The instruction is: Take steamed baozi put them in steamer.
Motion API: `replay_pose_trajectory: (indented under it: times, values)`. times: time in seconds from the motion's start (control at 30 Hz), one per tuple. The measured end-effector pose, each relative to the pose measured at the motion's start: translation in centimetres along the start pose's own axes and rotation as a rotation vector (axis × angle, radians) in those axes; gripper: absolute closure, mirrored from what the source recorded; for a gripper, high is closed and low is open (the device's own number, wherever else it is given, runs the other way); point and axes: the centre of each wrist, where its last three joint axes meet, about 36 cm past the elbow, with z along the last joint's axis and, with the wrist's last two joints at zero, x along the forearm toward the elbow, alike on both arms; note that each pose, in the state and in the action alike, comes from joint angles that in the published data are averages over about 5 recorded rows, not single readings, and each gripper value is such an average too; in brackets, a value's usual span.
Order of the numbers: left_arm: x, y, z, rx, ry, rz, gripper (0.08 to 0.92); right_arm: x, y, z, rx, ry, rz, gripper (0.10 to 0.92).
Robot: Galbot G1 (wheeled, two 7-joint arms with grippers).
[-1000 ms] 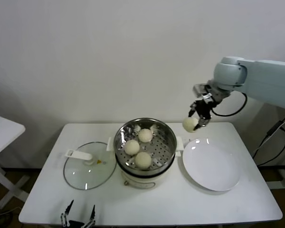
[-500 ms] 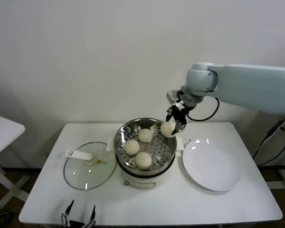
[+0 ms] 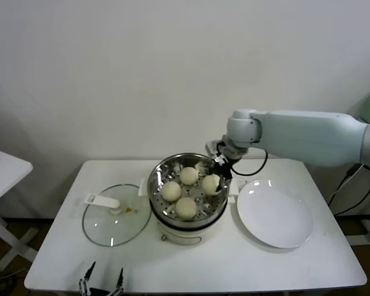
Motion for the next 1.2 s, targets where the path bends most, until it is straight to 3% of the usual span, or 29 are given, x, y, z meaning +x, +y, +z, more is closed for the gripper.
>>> replay_pose_trajectory:
  times: [0.47,0.7,0.83,1.0,1.2]
  values:
    - [0.1,0.0,0.2,-0.010,-0.003,-0.004,0.177,-3.1,-0.3,0.1,0.014,0.013,0.015,0.358]
    - [0.3,0.1,0.1,-0.013,-0.006,-0.006,0.177,-2.9,-0.3,0.1,0.000,-0.013,0.020,0.229]
    - [0.5,0.2,0.0,-0.016,-0.007,-0.008,0.177,-1.7,-0.5,0.4,-0.014,-0.035,0.030,0.202]
    - [0.7,0.2,-0.3,-0.019,-0.011,-0.008,0.177,0.6,-0.6,1.2,-0.044,-0.084,0.076,0.200]
    - [0.7,0.0,-0.6,-0.023,-0.016,-0.003,0.177,2.4,0.2,3.2,-0.116,-0.206,0.194,0.200]
